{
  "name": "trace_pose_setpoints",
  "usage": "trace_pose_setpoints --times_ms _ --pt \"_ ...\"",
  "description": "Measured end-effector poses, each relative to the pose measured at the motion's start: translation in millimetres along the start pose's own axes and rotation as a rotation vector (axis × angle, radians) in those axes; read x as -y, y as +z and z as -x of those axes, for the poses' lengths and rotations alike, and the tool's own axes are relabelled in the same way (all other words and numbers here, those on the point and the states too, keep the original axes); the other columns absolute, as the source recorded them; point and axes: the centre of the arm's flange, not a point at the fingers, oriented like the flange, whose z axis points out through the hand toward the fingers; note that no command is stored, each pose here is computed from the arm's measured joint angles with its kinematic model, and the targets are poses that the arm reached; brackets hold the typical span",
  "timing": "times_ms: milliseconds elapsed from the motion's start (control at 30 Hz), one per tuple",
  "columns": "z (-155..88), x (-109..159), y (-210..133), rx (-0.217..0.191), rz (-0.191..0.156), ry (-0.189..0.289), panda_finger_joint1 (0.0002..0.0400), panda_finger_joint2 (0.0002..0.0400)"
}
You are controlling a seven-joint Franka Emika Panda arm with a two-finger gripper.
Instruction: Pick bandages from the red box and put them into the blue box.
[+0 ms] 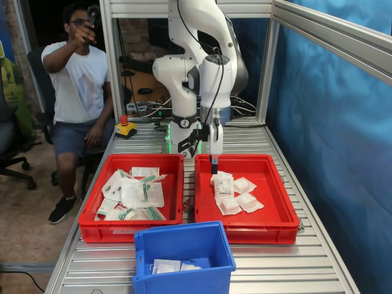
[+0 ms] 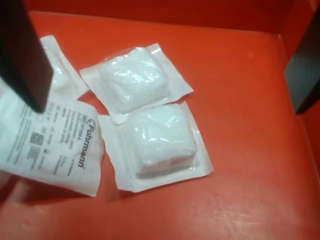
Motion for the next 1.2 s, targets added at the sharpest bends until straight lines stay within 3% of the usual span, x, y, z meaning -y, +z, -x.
trace_pose_setpoints --times_ms 267,633,1200 --pt "3 -6 21 0.013 0.003 -0.012 0.04 0.04" --pt "1 -12 45 -0.006 0.025 -0.019 0.04 0.04" --pt "5 -25 58 -0.017 0.04 -0.045 0.04 0.04"
